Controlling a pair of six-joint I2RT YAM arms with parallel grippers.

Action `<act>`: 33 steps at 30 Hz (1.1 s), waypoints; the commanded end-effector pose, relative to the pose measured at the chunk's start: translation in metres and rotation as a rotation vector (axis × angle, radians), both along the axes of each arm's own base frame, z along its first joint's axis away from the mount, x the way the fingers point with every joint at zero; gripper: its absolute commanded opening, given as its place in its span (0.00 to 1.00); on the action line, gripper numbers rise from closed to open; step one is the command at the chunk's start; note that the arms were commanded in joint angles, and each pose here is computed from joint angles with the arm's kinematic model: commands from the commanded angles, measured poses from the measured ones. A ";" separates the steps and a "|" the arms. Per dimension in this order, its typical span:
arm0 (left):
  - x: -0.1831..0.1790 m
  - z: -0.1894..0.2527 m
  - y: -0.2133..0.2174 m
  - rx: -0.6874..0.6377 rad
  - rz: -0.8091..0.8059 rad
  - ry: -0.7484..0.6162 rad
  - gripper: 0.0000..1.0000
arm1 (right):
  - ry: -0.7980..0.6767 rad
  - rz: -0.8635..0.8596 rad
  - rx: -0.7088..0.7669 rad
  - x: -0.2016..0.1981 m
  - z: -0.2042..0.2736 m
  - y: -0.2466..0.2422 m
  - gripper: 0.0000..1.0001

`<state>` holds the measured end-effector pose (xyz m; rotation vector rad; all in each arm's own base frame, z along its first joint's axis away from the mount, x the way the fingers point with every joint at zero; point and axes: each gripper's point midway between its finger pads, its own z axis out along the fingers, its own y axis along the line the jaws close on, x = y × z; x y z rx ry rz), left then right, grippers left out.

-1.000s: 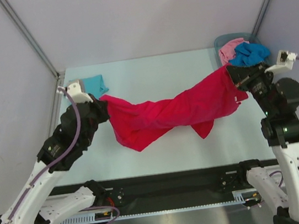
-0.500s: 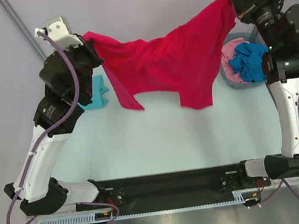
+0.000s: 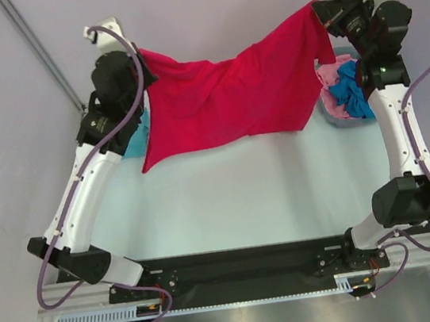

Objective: Fold and stack the t-shirts
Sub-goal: Flatten the tshirt out

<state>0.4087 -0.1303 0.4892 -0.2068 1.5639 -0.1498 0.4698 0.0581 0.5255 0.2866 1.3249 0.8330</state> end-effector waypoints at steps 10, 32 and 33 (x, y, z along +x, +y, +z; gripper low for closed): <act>-0.117 -0.022 -0.013 -0.150 -0.198 0.013 0.00 | -0.126 0.006 -0.001 -0.154 0.029 0.007 0.00; -0.158 -0.082 -0.001 -0.060 -0.155 0.109 0.00 | 0.014 0.003 -0.020 -0.176 -0.039 0.013 0.00; -0.149 -0.066 -0.007 -0.082 -0.166 0.078 0.00 | 0.010 0.007 -0.020 -0.167 -0.034 0.013 0.00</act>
